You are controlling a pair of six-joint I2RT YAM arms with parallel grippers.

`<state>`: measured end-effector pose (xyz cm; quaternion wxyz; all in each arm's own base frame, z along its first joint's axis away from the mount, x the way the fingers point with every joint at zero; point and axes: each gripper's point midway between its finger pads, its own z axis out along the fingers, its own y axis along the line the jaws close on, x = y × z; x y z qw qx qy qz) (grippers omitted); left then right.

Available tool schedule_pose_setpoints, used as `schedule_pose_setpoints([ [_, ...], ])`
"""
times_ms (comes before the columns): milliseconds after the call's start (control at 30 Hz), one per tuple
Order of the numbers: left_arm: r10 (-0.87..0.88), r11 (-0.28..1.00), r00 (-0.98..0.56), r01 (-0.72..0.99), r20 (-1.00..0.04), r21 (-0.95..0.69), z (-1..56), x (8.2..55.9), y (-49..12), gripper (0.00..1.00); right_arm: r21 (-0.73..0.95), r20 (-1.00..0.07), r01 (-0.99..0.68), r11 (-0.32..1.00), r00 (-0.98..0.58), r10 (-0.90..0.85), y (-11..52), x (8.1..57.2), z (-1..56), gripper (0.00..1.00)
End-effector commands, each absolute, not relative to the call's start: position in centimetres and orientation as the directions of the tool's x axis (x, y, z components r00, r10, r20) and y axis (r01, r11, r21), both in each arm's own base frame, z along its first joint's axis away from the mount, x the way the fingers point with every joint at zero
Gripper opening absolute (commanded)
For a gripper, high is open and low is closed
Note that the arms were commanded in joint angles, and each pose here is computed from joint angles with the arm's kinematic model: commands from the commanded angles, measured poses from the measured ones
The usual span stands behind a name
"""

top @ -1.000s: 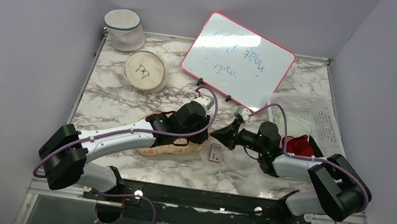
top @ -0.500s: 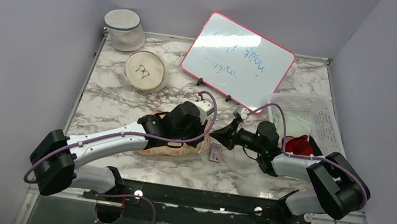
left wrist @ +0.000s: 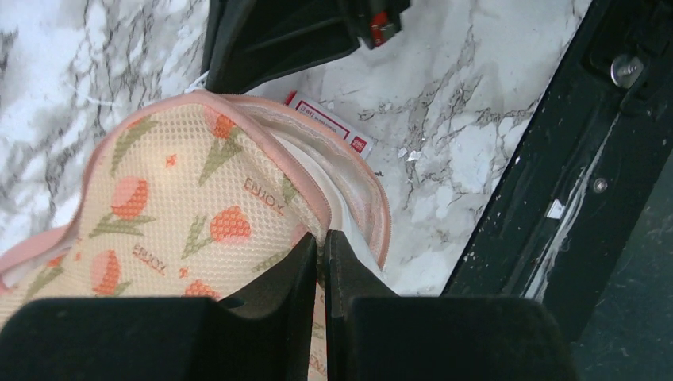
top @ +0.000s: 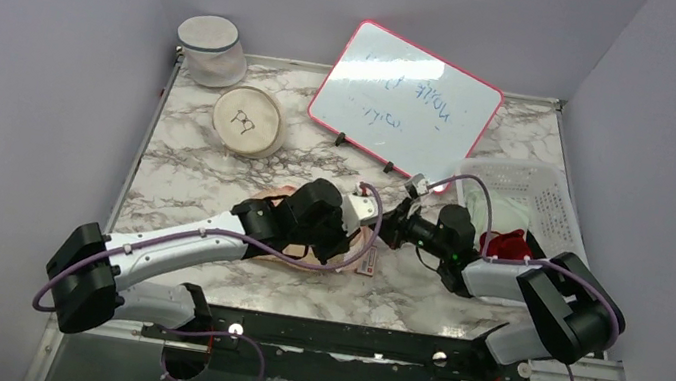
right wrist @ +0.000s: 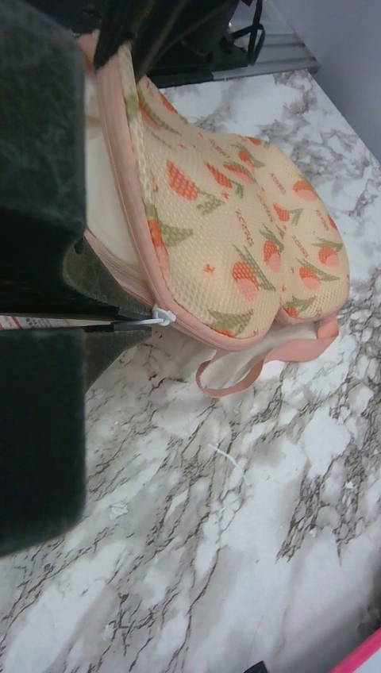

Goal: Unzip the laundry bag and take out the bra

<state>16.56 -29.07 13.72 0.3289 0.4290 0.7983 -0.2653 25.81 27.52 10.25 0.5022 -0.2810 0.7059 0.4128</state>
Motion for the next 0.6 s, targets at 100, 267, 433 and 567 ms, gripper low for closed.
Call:
schedule_pose_setpoints([
  [100, 0.665, 0.381, -0.229, 0.923, -0.711, 0.059, 11.9, 17.5, -29.7, 0.00, 0.322, -0.938, -0.755, 0.572, -0.338, 0.082, 25.9, 27.6, 10.3, 0.01],
  [267, 0.682, 0.540, -0.399, 0.840, -0.612, 0.053, 7.0, 18.0, -27.4, 0.00, 0.235, -0.968, -0.825, 0.514, -0.245, 0.050, 26.1, 26.3, 11.7, 0.01],
  [433, 0.564, 0.640, -0.509, 0.767, -0.650, -0.045, 8.3, 17.2, -27.2, 0.24, 0.209, -0.976, -0.880, 0.427, -0.215, 0.034, 26.9, 25.0, 12.6, 0.01],
  [567, 0.446, 0.675, -0.570, 0.720, -0.689, -0.159, 10.8, 16.8, -28.4, 0.52, 0.219, -0.975, -0.905, 0.364, -0.221, 0.036, 27.5, 24.2, 12.9, 0.01],
])
